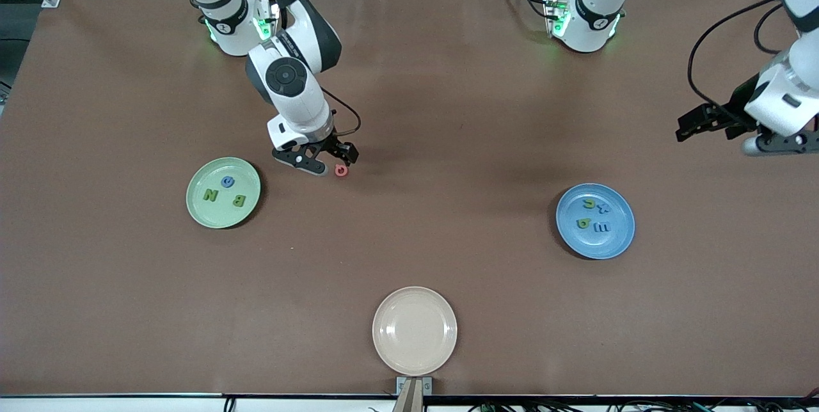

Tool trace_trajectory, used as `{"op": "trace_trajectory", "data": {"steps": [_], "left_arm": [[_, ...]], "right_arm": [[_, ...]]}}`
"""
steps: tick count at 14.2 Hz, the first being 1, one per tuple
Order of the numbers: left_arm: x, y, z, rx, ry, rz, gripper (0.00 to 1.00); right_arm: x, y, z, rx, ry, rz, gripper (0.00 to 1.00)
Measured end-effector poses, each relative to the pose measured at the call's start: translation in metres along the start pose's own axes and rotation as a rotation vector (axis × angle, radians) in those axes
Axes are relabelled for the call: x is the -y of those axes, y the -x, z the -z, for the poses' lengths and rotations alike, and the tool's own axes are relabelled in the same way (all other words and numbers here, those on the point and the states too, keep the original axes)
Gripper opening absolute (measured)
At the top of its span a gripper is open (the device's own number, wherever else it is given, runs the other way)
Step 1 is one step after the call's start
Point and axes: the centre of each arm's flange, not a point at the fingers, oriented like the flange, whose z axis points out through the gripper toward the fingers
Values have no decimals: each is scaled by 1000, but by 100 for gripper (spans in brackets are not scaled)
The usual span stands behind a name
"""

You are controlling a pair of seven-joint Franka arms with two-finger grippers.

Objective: Sort upper and lower case letters into plates
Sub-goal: 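Raise the left arm to rest while the right gripper reaches the pink Q, then grasp the pink Q with the right gripper and lower it into the green plate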

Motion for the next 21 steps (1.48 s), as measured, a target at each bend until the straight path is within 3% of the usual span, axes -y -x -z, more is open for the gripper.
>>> {"op": "trace_trajectory", "data": {"steps": [5, 9, 14, 17, 21], "left_arm": [[-14, -2, 33, -69, 4, -25, 100], [-4, -4, 46, -94, 28, -16, 100], [5, -6, 51, -105, 30, -3, 100], [5, -8, 48, -99, 30, -3, 100], [5, -16, 47, -109, 29, -3, 100]], "right_arm": [[9, 10, -46, -40, -29, 180, 100], [6, 13, -67, -33, 4, 323, 100], [8, 25, -80, -30, 33, 384, 95], [7, 26, -85, -26, 41, 389, 67], [5, 25, -91, -26, 47, 396, 56]]}}
